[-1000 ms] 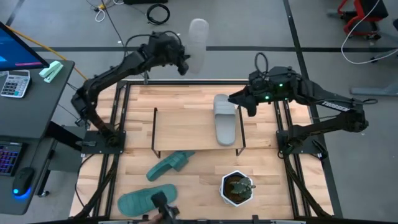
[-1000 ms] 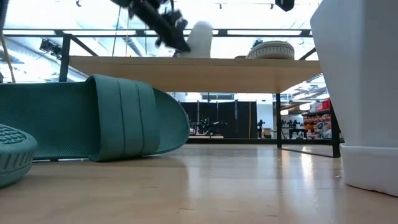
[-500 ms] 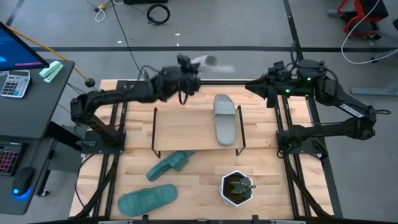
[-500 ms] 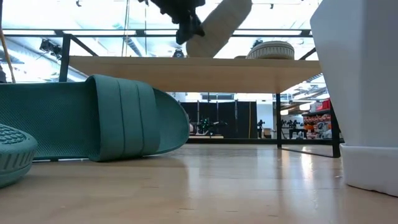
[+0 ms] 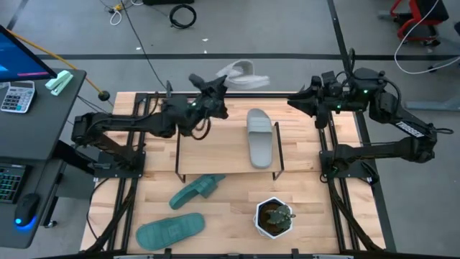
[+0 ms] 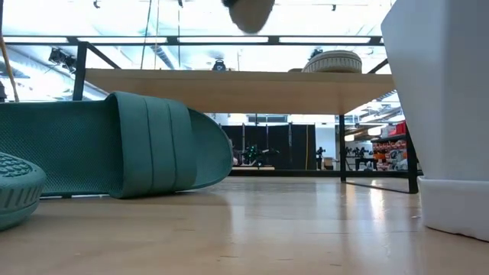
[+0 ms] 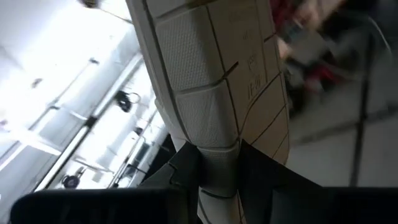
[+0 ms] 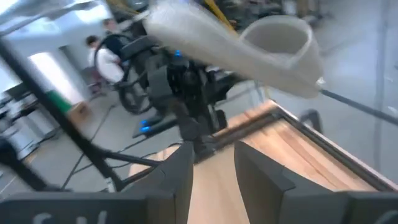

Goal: Pick and place slides into the shelf
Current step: Put the gray slide on the shelf

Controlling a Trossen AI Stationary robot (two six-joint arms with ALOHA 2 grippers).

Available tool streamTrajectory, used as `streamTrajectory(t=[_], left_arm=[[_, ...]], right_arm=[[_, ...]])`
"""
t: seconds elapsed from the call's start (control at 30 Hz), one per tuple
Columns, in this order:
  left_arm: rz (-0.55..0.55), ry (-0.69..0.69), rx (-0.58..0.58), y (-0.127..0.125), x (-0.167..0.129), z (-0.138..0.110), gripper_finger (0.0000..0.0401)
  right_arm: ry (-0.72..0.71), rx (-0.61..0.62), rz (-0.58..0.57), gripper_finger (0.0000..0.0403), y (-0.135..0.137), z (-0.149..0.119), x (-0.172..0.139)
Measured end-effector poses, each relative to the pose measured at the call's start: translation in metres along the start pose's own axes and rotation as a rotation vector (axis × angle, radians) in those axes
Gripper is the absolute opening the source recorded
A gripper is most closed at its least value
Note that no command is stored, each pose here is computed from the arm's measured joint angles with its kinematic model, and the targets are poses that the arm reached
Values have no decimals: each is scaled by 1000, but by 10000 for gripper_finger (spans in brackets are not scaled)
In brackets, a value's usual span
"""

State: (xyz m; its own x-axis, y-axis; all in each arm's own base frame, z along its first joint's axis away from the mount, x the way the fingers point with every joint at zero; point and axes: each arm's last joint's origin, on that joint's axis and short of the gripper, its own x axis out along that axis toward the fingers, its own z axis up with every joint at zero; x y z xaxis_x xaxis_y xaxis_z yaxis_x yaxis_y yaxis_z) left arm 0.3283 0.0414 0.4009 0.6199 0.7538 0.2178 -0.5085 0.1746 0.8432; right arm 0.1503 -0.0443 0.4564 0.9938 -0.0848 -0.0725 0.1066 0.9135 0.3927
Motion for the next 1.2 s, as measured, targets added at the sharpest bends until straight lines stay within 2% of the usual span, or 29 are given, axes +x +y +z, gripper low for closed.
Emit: streamTrajectory(t=[0.17, 0.33, 0.43, 0.53, 0.7, 0.93, 1.03, 1.2], left_arm=[[70, 22, -86, 10, -11, 9, 83], [48, -2, -109, 5, -24, 21, 83], [33, -16, -115, 2, -30, 27, 83], [30, -11, -126, 1, -34, 29, 82], [34, 3, -145, 2, -36, 31, 81], [32, 0, -178, 1, -38, 32, 81], [27, -6, -180, 1, -40, 34, 81], [13, -24, -188, 0, -45, 38, 81]], right_arm=[[-119, -194, 114, 124, 8, 13, 0], [-226, -442, 136, 124, 11, 21, 1], [-264, -557, 188, 128, 13, 24, 5], [-302, -606, 240, 148, 14, 28, 10], [-361, -677, 260, 202, 16, 31, 20], [-372, -923, 248, 276, 17, 24, 43], [-398, -929, 200, 291, 17, 24, 54], [-467, -912, 204, 293, 15, 27, 68]])
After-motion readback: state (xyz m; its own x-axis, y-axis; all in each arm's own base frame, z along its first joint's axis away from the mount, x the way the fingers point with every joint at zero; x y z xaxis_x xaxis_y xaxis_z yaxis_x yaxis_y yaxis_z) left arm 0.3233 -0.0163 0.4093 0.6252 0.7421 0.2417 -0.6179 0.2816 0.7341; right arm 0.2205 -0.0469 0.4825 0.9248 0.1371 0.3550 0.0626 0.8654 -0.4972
